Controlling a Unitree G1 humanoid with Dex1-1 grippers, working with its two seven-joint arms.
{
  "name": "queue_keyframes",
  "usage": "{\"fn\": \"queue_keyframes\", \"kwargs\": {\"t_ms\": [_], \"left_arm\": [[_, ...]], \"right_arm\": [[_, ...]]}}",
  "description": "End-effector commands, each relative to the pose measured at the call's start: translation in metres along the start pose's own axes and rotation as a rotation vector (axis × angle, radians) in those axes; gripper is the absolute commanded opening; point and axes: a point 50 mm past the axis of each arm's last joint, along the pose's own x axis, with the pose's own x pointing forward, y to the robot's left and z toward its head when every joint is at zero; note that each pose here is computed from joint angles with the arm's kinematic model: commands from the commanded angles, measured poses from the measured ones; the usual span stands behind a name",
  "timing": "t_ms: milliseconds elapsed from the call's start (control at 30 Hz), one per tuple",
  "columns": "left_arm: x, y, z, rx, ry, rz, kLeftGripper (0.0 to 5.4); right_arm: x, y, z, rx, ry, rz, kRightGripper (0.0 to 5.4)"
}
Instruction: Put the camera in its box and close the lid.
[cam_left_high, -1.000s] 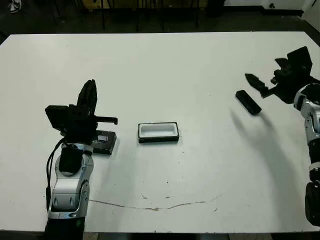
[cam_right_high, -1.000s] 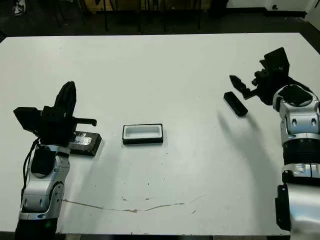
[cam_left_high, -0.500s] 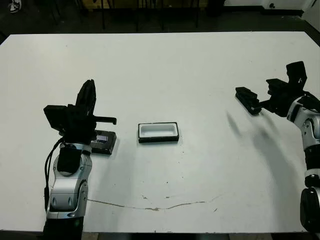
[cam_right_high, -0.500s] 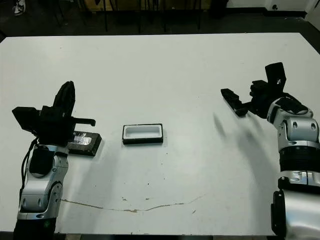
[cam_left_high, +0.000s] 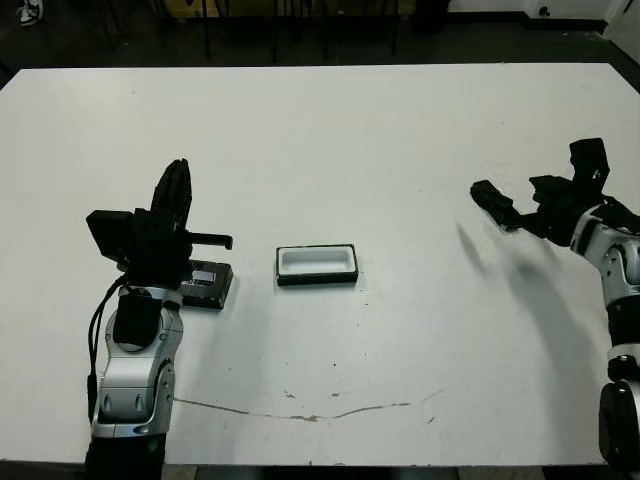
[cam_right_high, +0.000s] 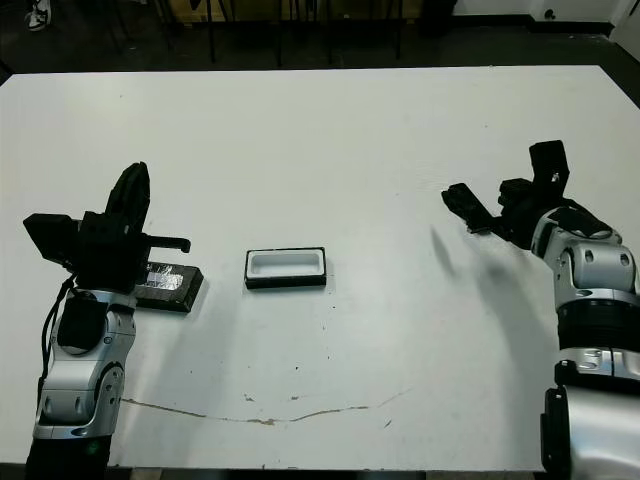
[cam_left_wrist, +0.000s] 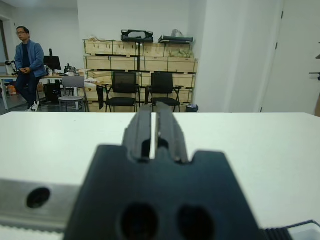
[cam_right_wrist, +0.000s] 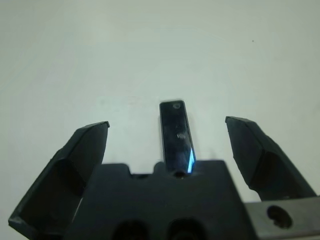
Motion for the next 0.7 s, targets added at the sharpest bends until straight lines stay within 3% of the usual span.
{"fn": "queue_keyframes", "kwargs": {"t_ms": [33, 200, 467, 700], "left_arm": [[-0.005, 0.003, -0.006, 0.009, 0.040, 0.008, 0.00], [-0.005, 0.003, -0.007, 0.011, 0.039, 0.006, 0.00], [-0.005, 0.003, -0.007, 0.018, 0.038, 0.002, 0.00], [-0.005, 0.004, -0.008, 0.013, 0.043, 0.003, 0.00]], "right_arm": [[0.001, 0.002, -0.019, 0.022, 0.052, -0.004, 5.39], [0.001, 0.002, -0.027, 0.066, 0.077, -0.002, 5.39], [0.004, 0.009, -0.036, 0.053, 0.094, -0.021, 5.39], [0.008, 0.016, -0.043, 0.030, 0.104, -0.113, 4.37]]}}
